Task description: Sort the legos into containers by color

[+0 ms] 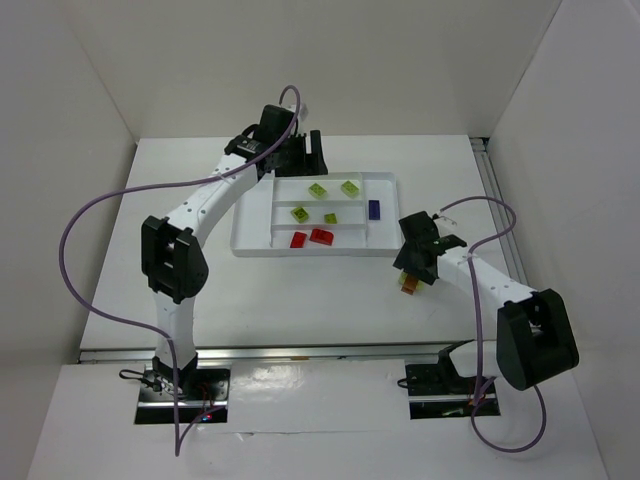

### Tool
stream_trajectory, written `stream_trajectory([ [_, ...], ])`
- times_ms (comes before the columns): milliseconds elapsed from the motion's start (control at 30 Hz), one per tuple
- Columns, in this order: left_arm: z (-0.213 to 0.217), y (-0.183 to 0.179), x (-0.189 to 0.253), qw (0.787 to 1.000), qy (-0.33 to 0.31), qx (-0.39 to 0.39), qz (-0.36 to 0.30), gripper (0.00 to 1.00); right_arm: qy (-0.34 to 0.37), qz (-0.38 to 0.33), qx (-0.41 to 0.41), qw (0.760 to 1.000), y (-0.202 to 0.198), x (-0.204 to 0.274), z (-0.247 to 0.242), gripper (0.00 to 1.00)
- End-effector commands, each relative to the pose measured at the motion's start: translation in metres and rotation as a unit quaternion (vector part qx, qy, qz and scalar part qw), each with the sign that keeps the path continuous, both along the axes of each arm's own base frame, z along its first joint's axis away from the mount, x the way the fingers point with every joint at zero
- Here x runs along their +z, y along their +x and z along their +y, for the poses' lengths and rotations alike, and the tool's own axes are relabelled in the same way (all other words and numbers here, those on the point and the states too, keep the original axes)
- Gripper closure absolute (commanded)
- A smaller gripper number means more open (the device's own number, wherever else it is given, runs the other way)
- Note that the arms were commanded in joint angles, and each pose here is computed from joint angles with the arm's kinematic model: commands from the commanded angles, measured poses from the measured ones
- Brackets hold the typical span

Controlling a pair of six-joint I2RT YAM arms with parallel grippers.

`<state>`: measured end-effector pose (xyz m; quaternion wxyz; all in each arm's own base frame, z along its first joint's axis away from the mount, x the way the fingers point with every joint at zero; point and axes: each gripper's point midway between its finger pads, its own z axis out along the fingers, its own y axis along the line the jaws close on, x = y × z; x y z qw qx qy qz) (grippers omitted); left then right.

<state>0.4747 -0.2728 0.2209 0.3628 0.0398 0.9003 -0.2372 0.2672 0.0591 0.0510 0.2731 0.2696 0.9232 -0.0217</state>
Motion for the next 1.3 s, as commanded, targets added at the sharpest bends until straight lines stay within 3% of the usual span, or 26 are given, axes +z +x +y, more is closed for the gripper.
stream_trajectory([
  [0, 0.002, 0.003, 0.005, 1.0, 0.003, -0.004, -0.011, 0.14, -0.006, -0.008, -0.006, 1.0, 0.003, -0.002, -0.004, 0.38],
  [133, 0.001, 0.004, 0.0, 1.0, 0.005, -0.005, -0.007, 0.14, -0.012, 0.001, -0.002, 1.0, -0.001, -0.007, -0.005, 0.51],
  [433, -0.001, 0.004, -0.005, 1.0, 0.005, -0.008, -0.002, 0.15, -0.009, 0.004, 0.004, 1.0, -0.001, -0.011, -0.003, 0.52],
  [567, -0.001, 0.004, -0.005, 1.0, 0.005, -0.008, -0.002, 0.15, -0.007, 0.005, 0.01, 1.0, -0.002, -0.013, -0.002, 0.65],
  [600, -0.001, 0.004, -0.005, 1.0, 0.005, -0.008, -0.002, 0.15, -0.007, 0.005, 0.01, 1.0, -0.002, -0.013, -0.002, 0.74],
  [667, -0.002, 0.002, -0.005, 1.0, 0.001, -0.013, 0.0, 0.15, -0.001, 0.001, 0.012, 1.0, 0.0, -0.008, 0.0, 0.78],
  [767, -0.019, -0.023, -0.01, 0.997, -0.01, -0.078, 0.017, 0.15, 0.02, -0.024, 0.027, 0.999, 0.003, 0.015, 0.007, 0.79],
  [933, -0.034, -0.087, -0.039, 0.974, -0.063, -0.209, 0.069, 0.15, 0.11, -0.096, 0.128, 0.981, 0.01, 0.067, 0.048, 0.79],
  [1133, -0.032, -0.127, -0.035, 0.952, -0.087, -0.293, 0.034, 0.17, 0.162, -0.125, 0.209, 0.956, 0.01, 0.114, 0.077, 0.79],
  [1267, -0.046, -0.164, -0.009, 0.906, -0.171, -0.387, 0.009, 0.17, 0.218, -0.159, 0.255, 0.928, 0.01, 0.145, 0.097, 0.79],
])
